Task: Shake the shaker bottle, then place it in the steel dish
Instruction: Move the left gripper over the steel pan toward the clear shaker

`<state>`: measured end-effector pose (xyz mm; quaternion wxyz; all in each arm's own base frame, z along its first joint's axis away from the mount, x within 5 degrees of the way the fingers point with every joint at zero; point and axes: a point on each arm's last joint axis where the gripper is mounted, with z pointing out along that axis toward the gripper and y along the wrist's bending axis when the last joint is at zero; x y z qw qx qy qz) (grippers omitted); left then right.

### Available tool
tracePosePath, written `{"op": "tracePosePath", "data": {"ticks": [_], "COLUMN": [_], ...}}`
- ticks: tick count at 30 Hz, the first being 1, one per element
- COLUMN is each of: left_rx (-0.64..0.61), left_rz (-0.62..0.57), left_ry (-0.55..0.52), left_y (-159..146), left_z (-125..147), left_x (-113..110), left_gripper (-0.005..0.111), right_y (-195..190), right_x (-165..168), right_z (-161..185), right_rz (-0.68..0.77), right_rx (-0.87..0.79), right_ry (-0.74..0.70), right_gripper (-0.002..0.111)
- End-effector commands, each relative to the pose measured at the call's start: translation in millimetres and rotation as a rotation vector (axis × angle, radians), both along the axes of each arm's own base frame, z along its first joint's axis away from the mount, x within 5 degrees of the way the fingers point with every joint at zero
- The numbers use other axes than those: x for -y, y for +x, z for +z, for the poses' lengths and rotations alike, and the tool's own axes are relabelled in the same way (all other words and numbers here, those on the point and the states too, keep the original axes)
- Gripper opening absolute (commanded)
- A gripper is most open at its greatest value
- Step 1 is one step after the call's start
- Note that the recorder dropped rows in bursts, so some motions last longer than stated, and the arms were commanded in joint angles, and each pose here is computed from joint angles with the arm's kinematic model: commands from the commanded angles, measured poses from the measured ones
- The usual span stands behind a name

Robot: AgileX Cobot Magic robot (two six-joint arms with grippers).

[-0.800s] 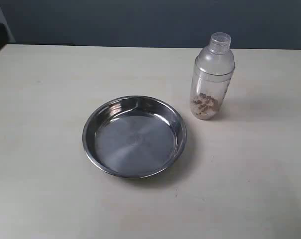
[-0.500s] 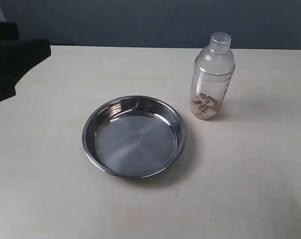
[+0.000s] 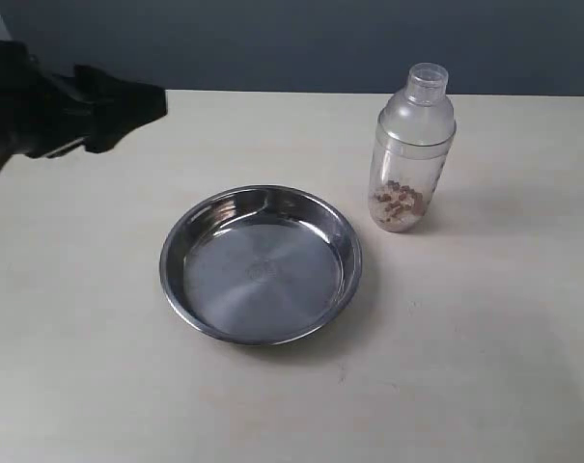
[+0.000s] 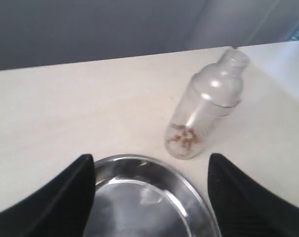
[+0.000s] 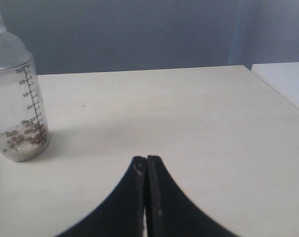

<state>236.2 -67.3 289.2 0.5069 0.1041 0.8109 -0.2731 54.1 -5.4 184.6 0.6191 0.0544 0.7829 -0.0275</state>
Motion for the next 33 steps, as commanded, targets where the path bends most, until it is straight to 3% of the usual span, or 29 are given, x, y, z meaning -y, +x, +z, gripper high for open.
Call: {"op": "tracePosePath", "data": {"ticks": [1,3,4,7,11,19,25,33], "left_rx": [0.323,0.483,0.505,0.447,0.351,0.419,0.404,0.394], "left_rz": [-0.159,-0.140,-0.108,-0.046,-0.117,-0.180,-0.251,-0.246], "left_ry": [-0.015,0.010,0.013,0.049,0.077,0.027,0.042,0.036], "left_y": [19,23,25,31,33,45,55,90], "left_z": [4,8,7,-18,-69,-127,-156,-175], "left_x": [33,47,53,68,86,99,110,126], "left_gripper": [0.062,0.062,0.062,0.062,0.064,0.066,0.071,0.071], "right_y": [0,0,0,0,0,0,0,0], "right_x": [0,0,0,0,0,0,0,0], "right_z": [1,1,1,1,1,1,1,1], "right_rz": [-0.004,-0.004,-0.004,-0.004,-0.004,-0.004,-0.004,-0.004], "right_rx": [0.017,0.017,0.017,0.017,0.017,0.017,0.017,0.017], "right_ry": [-0.003,-0.003,-0.003,-0.003,-0.003,-0.003,-0.003,-0.003], "right_gripper": [-0.001,-0.001,-0.001,-0.001,-0.001,-0.001,-0.001,-0.001]}}
